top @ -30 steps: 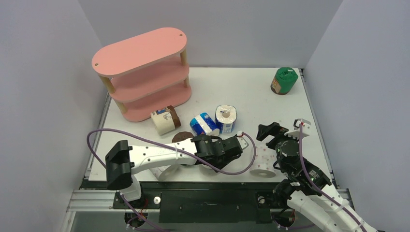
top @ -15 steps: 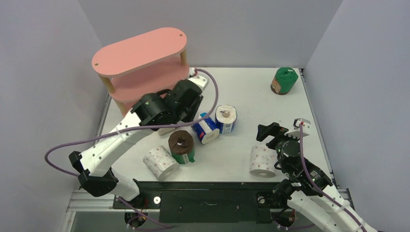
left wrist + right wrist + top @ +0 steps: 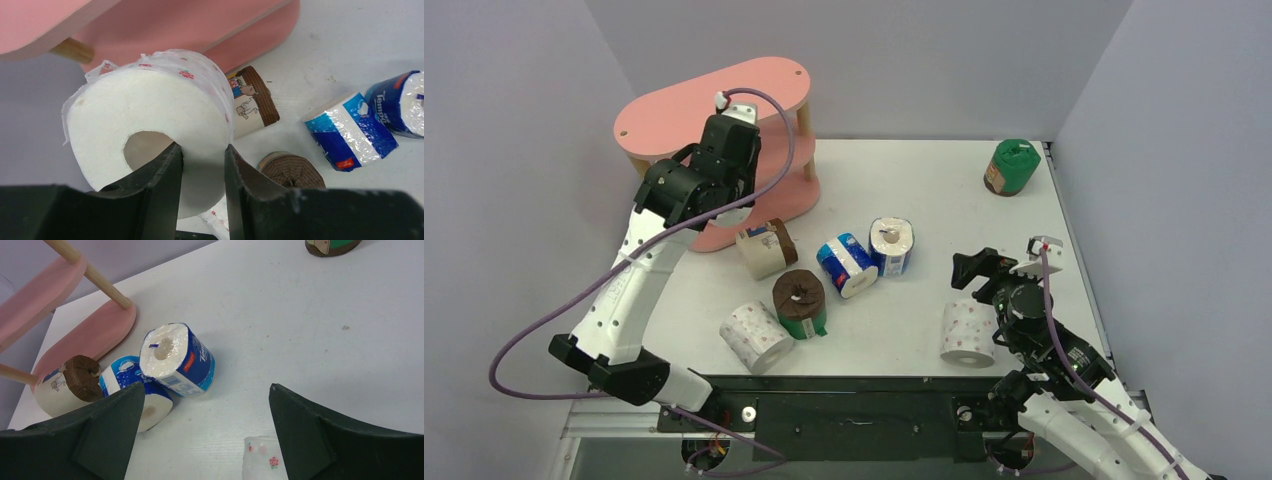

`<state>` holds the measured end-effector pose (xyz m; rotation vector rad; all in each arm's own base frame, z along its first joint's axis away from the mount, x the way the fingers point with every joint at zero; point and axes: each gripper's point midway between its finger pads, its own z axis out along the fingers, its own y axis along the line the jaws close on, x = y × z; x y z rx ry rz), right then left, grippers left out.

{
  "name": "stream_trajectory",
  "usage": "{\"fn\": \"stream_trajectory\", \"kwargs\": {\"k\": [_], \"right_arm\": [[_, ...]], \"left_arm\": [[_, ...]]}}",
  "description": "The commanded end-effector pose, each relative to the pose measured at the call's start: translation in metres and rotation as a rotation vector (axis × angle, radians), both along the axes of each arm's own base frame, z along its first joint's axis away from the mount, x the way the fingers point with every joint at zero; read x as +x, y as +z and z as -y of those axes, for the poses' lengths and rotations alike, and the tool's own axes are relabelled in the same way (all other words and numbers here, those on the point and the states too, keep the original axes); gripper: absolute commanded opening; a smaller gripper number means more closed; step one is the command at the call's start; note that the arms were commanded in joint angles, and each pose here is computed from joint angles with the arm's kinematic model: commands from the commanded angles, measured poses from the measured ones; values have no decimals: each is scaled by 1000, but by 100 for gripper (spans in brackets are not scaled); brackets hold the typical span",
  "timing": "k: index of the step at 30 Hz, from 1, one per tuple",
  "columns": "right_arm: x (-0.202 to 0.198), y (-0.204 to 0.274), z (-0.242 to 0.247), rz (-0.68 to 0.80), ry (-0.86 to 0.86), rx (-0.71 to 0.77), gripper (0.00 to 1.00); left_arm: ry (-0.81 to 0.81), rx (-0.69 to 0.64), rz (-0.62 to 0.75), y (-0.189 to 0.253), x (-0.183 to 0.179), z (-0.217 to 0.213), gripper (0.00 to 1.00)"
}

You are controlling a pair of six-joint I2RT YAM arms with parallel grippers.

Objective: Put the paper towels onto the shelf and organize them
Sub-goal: Pick up the paper towel from the center of the board, then place the paper towel on the shelf.

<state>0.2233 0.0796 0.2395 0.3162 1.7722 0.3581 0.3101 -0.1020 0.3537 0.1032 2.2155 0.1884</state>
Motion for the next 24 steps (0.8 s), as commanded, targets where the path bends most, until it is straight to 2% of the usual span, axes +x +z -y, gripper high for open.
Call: {"fn": "stream_trajectory", "kwargs": {"k": [1,15,24], "right_arm": [[3,24,-8,35,40,-1,90],[4,23,-14,35,65,16,90],[6,15,-25,17,99,37,90]], "left_arm": [[70,-46,79,14,15,-15,17],[177,-74,53,-4,51,-39,17],[285,-113,104,-10,65,-61,17]]}}
